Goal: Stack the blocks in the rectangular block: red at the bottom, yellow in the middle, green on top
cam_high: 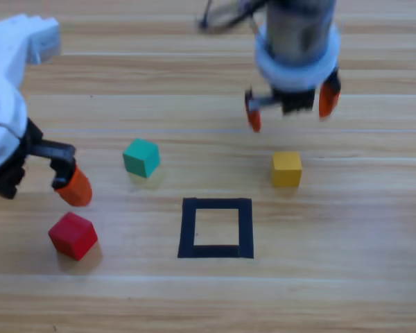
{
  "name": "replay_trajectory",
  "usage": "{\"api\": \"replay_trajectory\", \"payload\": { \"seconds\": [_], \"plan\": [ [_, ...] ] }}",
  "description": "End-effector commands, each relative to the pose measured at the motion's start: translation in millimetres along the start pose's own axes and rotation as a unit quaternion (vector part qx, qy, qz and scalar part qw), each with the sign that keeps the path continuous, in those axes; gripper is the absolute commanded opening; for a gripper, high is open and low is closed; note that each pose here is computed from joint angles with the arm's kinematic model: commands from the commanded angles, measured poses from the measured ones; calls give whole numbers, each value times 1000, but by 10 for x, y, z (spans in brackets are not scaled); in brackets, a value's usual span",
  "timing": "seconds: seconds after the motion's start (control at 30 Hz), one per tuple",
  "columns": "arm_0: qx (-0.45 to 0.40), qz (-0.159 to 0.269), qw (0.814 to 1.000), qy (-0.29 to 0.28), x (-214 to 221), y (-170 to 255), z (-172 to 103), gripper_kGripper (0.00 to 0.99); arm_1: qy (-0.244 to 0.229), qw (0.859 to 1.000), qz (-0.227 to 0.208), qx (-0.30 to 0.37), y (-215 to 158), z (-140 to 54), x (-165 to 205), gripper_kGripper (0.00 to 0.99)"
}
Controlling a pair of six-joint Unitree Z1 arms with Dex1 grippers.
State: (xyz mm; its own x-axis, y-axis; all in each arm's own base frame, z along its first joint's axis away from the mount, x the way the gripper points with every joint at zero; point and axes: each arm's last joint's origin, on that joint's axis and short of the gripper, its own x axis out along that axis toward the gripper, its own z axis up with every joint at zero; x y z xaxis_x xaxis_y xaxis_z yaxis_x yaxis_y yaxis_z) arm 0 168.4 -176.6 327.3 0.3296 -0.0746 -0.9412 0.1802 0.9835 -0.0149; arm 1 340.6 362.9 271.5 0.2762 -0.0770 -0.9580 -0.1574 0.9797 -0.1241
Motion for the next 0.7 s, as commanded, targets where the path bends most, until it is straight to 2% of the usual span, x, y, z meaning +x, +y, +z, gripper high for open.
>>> {"api": "replay_trajectory", "payload": {
  "seconds": [0.03,0.43,0.7],
  "plan": [
    [1,32,998,52,323,-81,-39,980,92,994,-52,7,51,49,977,985],
    [3,40,997,67,845,-66,-101,971,124,992,-32,19,69,128,1377,977],
    [-2,38,997,74,1132,27,-14,959,147,989,-13,21,45,137,1501,908]
  ]
}}
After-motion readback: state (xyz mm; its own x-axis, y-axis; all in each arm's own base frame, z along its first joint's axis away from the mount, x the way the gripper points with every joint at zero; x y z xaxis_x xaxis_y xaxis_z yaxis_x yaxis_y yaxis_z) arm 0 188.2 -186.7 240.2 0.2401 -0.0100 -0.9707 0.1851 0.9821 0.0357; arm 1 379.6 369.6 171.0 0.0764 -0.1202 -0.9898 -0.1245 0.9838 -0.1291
